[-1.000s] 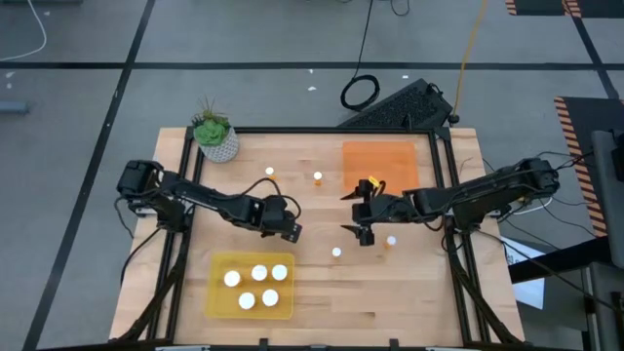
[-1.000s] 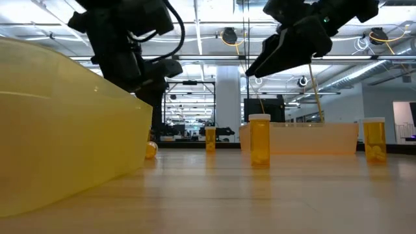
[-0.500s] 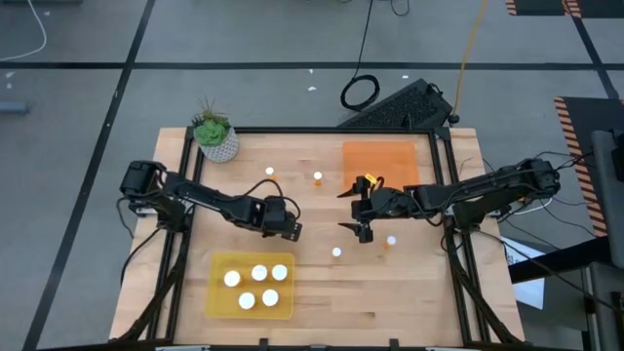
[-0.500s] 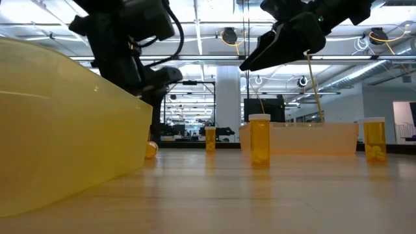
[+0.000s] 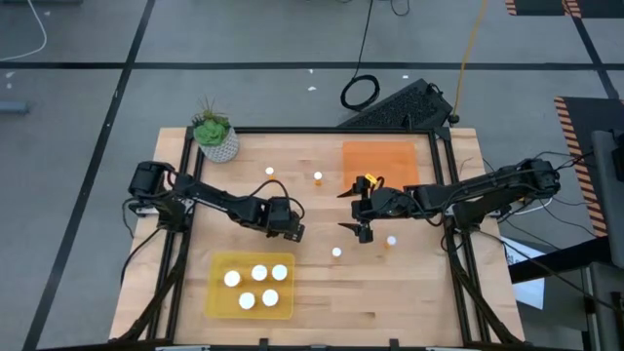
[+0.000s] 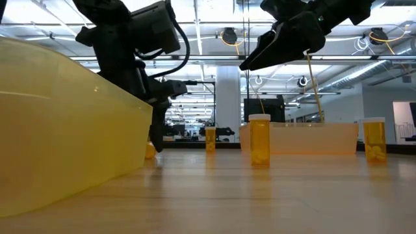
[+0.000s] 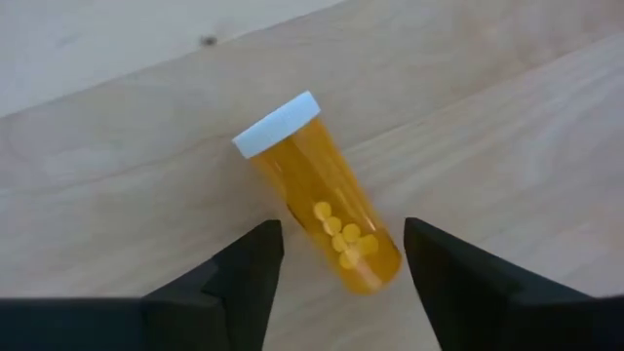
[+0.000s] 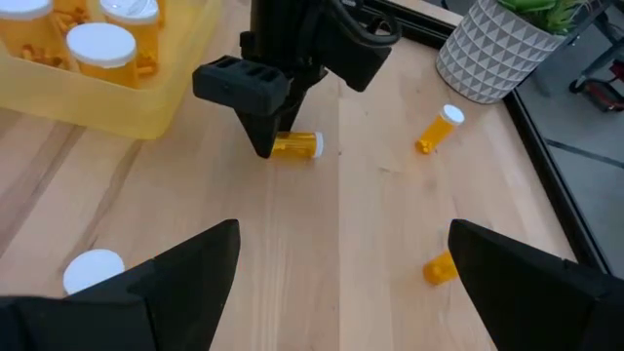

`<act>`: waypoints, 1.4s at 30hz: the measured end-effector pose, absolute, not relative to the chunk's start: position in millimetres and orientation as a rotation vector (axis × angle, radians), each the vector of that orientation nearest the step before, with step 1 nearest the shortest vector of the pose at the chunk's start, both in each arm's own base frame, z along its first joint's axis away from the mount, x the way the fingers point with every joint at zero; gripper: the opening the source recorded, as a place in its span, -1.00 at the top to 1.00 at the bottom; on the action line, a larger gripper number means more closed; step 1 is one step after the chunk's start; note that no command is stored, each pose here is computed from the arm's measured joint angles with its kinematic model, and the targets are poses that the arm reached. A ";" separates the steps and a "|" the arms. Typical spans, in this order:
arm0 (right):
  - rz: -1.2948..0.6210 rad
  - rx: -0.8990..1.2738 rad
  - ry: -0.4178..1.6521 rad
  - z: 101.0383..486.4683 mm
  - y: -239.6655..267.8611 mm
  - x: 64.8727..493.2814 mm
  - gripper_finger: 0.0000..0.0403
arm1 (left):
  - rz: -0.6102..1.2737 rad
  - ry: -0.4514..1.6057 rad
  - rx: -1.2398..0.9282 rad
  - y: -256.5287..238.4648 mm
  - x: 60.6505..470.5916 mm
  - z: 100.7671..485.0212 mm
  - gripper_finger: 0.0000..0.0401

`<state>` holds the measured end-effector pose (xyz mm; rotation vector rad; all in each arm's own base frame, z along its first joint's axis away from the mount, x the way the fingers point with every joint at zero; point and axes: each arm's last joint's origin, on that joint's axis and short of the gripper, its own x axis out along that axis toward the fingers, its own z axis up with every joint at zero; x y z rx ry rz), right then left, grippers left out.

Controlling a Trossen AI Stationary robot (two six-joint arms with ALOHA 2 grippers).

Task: Pick and place medicine bottles into bin by pill shape (circle, oval)
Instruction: Put the small pill bottle into the orange bin

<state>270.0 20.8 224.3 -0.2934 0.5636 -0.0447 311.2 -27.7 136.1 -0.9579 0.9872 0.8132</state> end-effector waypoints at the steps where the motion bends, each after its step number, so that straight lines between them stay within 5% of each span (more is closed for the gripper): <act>1: -0.045 -0.294 0.565 224.2 20.8 270.0 -0.79 | 0.810 0.991 -0.952 -27.8 311.1 136.0 -0.07; 17: -0.045 -0.294 0.566 224.1 20.7 269.9 -0.79 | 0.693 1.048 -0.772 -27.3 311.2 135.2 0.45; 31: -0.071 -0.234 0.541 226.0 18.1 271.4 -0.79 | 0.515 0.944 -0.613 -26.2 311.6 168.0 0.46; 42: -0.010 -0.004 0.393 237.0 15.5 279.4 -0.79 | 0.231 0.713 -0.245 -32.8 326.8 198.7 0.44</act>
